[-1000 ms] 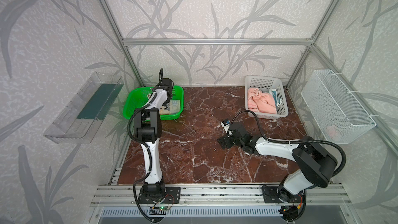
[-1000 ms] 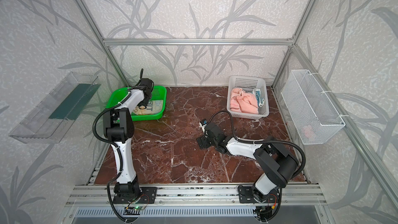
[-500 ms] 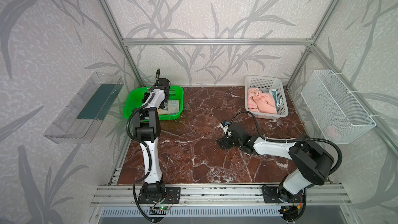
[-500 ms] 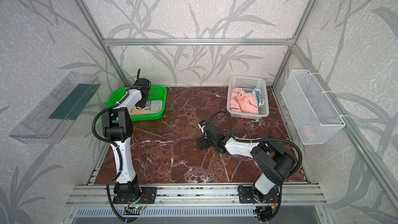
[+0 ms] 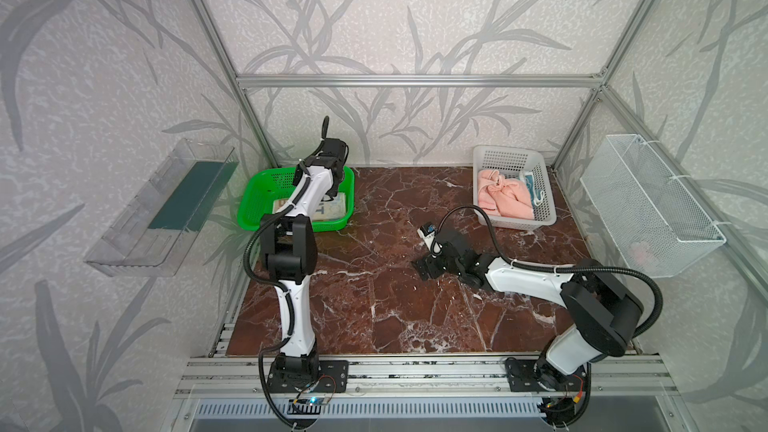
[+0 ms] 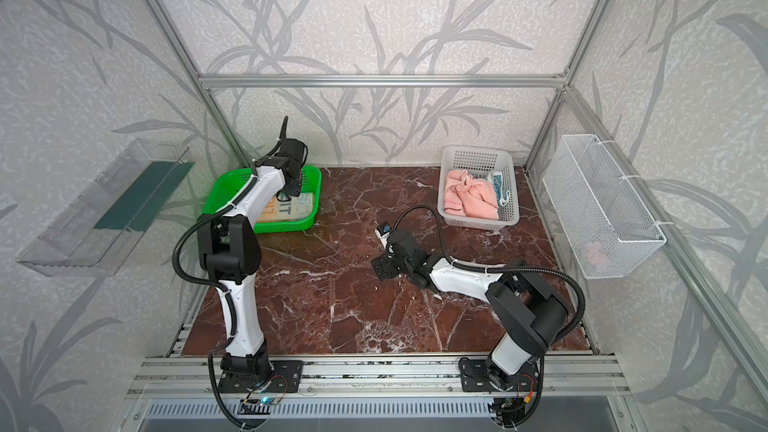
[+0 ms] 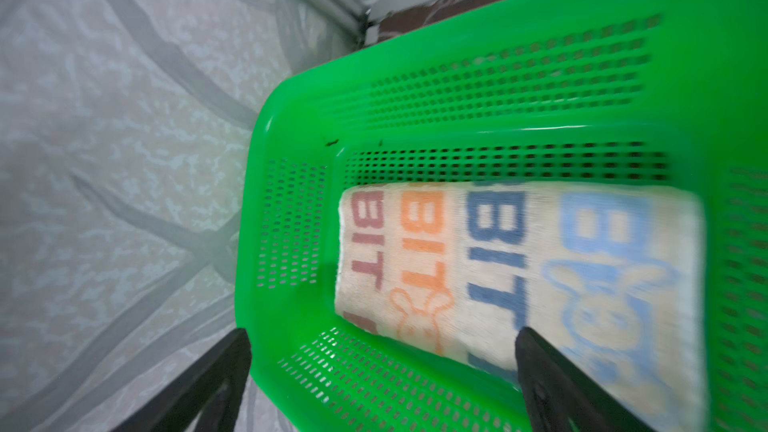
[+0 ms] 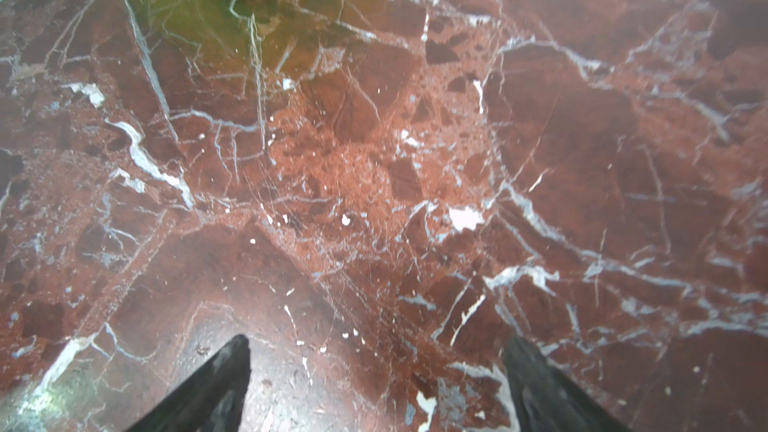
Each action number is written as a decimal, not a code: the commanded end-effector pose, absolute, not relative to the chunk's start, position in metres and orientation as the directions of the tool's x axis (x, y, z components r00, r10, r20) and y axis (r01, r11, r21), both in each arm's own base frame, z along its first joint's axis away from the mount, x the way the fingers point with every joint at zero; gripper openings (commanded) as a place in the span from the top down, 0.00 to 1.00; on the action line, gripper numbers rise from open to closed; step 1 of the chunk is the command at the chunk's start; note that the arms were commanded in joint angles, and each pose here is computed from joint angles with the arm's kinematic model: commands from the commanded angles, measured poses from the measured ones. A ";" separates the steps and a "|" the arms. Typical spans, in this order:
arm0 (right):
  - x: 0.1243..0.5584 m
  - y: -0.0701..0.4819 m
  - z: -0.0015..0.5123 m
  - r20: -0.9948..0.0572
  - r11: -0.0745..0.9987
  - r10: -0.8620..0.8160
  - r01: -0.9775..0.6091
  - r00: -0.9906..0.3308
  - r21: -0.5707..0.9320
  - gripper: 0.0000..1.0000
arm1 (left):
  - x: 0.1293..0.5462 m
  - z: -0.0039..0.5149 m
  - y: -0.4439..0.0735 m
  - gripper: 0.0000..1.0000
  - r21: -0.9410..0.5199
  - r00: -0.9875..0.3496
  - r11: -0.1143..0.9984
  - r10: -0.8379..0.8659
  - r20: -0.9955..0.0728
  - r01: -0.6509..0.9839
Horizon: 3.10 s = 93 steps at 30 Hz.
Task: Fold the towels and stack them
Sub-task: 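Open the left gripper and withdraw it from the green basket, then reach the right gripper into the white basket and grasp the pink towel, then pull the pink towel out onto the table with the right gripper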
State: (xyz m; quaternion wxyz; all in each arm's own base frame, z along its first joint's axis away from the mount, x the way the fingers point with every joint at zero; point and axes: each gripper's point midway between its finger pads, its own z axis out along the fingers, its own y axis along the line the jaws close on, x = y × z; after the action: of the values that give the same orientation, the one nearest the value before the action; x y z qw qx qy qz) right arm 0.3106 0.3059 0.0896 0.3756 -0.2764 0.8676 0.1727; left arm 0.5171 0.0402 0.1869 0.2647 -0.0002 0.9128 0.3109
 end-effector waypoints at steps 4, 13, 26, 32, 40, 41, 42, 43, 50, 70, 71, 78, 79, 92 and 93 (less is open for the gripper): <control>0.327 0.296 0.101 -0.714 0.829 -0.408 -0.559 -0.570 -0.027 0.05 | 0.488 0.207 -0.068 0.01 0.424 -0.785 0.906 0.272 -0.556 0.013; 0.358 0.275 0.130 -0.696 0.877 -0.433 -0.446 -0.573 -0.179 0.03 | 0.437 0.183 -0.165 0.01 0.075 -0.688 0.975 0.201 -0.698 0.209; 0.414 0.190 0.180 -0.733 0.954 -0.299 -0.215 -0.611 -0.210 0.03 | 0.374 0.141 -0.210 0.01 -0.144 -0.720 0.919 0.183 -0.669 0.367; 0.436 0.098 0.190 -0.733 0.982 -0.137 0.009 -0.667 -0.191 0.03 | 0.362 0.139 -0.219 0.01 -0.093 -0.692 0.905 0.247 -0.678 0.414; 0.451 0.014 0.163 -0.683 0.971 0.023 0.178 -0.730 -0.158 0.03 | 0.355 0.132 -0.238 0.01 -0.057 -0.676 0.877 0.324 -0.662 0.477; 0.453 0.011 0.157 -0.672 0.972 0.026 0.175 -0.740 -0.156 0.03 | 0.356 0.131 -0.239 0.01 -0.047 -0.678 0.878 0.332 -0.656 0.476; 0.456 0.009 0.154 -0.667 0.972 0.028 0.175 -0.745 -0.154 0.03 | 0.356 0.129 -0.239 0.01 -0.038 -0.682 0.880 0.338 -0.649 0.473; 0.458 0.008 0.153 -0.665 0.973 0.025 0.172 -0.747 -0.156 0.03 | 0.357 0.127 -0.240 0.01 -0.028 -0.687 0.881 0.347 -0.638 0.472; 0.472 -0.001 0.120 -0.605 0.966 0.029 0.178 -0.795 -0.188 0.03 | 0.357 0.121 -0.241 0.01 0.008 -0.716 0.885 0.382 -0.585 0.466; 0.500 -0.021 0.089 -0.553 0.971 0.019 0.146 -0.833 -0.187 0.70 | 0.355 0.114 -0.237 0.01 0.032 -0.723 0.890 0.391 -0.569 0.456; 0.501 -0.020 0.090 -0.552 0.973 0.009 0.135 -0.834 -0.189 0.78 | 0.355 0.114 -0.237 0.01 0.035 -0.724 0.889 0.394 -0.566 0.457; 0.502 -0.017 0.115 -0.575 0.976 -0.036 0.095 -0.818 -0.197 1.00 | 0.355 0.115 -0.236 0.01 0.037 -0.721 0.888 0.395 -0.569 0.458; 0.502 -0.016 0.122 -0.585 0.977 -0.040 0.091 -0.810 -0.193 1.00 | 0.356 0.116 -0.237 0.01 0.037 -0.720 0.889 0.394 -0.572 0.457; 0.478 0.029 0.267 -0.809 0.993 -0.116 -0.071 -0.577 -0.092 1.00 | 0.359 0.119 -0.237 0.01 0.044 -0.706 0.890 0.389 -0.592 0.453; 0.475 0.038 0.277 -0.819 0.990 -0.135 -0.104 -0.557 -0.093 1.00 | 0.359 0.119 -0.237 0.01 0.043 -0.704 0.892 0.384 -0.598 0.450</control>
State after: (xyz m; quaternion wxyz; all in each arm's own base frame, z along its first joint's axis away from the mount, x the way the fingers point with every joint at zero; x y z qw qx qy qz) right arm 0.4814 0.0123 0.2330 0.4200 -0.0242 0.9059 -0.0483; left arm 0.3571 -0.2354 0.1153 0.3009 0.2217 0.9257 -0.0583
